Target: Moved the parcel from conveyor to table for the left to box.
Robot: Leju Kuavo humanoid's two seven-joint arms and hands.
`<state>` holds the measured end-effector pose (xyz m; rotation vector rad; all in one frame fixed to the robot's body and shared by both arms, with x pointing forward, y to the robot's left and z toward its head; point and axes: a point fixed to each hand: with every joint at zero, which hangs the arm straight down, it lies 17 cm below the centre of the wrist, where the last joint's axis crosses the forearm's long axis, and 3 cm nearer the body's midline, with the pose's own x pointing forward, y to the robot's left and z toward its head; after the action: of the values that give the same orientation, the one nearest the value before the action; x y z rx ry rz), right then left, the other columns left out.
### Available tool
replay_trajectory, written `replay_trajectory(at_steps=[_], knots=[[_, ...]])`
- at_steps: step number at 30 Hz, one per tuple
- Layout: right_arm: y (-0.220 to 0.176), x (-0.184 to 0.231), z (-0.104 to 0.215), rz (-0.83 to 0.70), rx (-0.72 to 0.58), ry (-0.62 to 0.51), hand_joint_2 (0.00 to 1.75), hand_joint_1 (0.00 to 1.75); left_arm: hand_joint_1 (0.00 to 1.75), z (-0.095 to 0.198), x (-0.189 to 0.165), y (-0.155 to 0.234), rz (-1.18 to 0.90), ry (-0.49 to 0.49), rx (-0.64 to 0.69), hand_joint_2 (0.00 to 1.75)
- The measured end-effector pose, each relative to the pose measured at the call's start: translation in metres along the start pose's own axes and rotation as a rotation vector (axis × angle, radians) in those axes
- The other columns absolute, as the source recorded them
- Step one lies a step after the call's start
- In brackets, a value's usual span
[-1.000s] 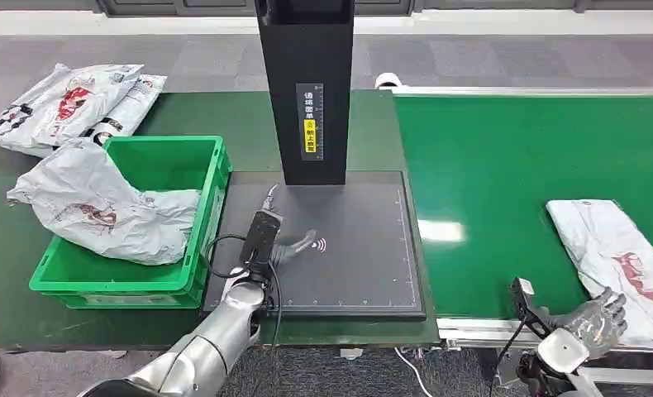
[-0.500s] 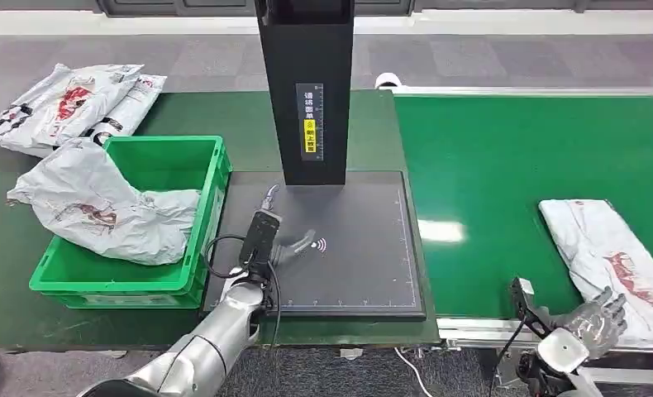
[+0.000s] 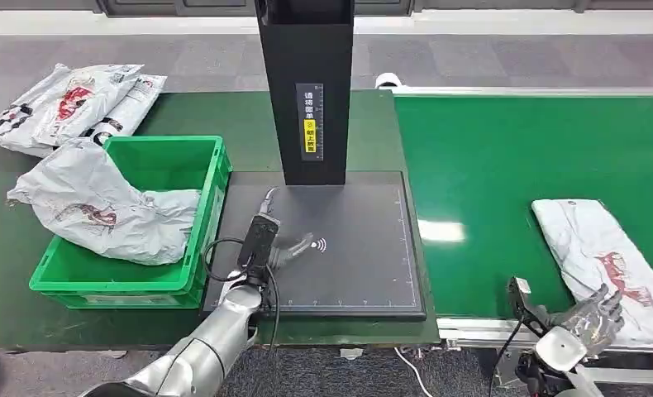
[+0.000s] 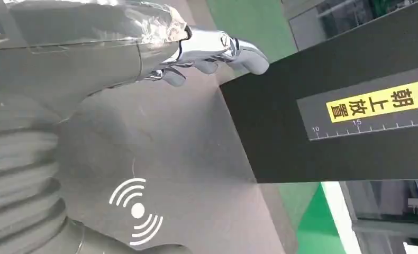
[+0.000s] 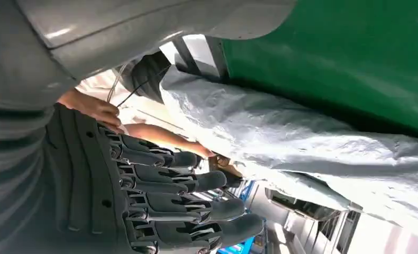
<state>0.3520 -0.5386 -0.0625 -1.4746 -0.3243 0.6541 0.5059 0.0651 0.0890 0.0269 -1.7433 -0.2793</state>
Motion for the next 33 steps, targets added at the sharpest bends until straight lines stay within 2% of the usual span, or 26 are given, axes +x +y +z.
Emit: replay_trajectory(at_steps=[19, 27, 28, 29, 33], knots=[[0.001, 0.002, -0.001, 0.017, 0.022, -0.001, 1.75, 0.0, 0.0, 0.003, -0.001, 0.0, 0.013, -0.001, -0.003, 1.75], [0.021, -0.001, 0.002, 0.084, 0.144, 0.014, 1.75, 0.0, 0.0, 0.002, 0.001, -0.003, 0.023, -0.008, -0.017, 1.75], [0.029, -0.004, 0.003, 0.098, 0.19, 0.021, 1.75, 0.07, 0.0, 0.002, 0.001, -0.003, 0.024, -0.009, -0.019, 1.75], [0.034, -0.005, 0.004, 0.106, 0.229, 0.024, 1.75, 1.75, 0.0, 0.002, 0.002, -0.004, 0.026, -0.009, -0.022, 1.75], [0.047, -0.005, 0.008, 0.106, 0.314, 0.019, 1.75, 1.75, 0.0, 0.002, 0.002, -0.005, 0.028, -0.011, -0.025, 1.75]])
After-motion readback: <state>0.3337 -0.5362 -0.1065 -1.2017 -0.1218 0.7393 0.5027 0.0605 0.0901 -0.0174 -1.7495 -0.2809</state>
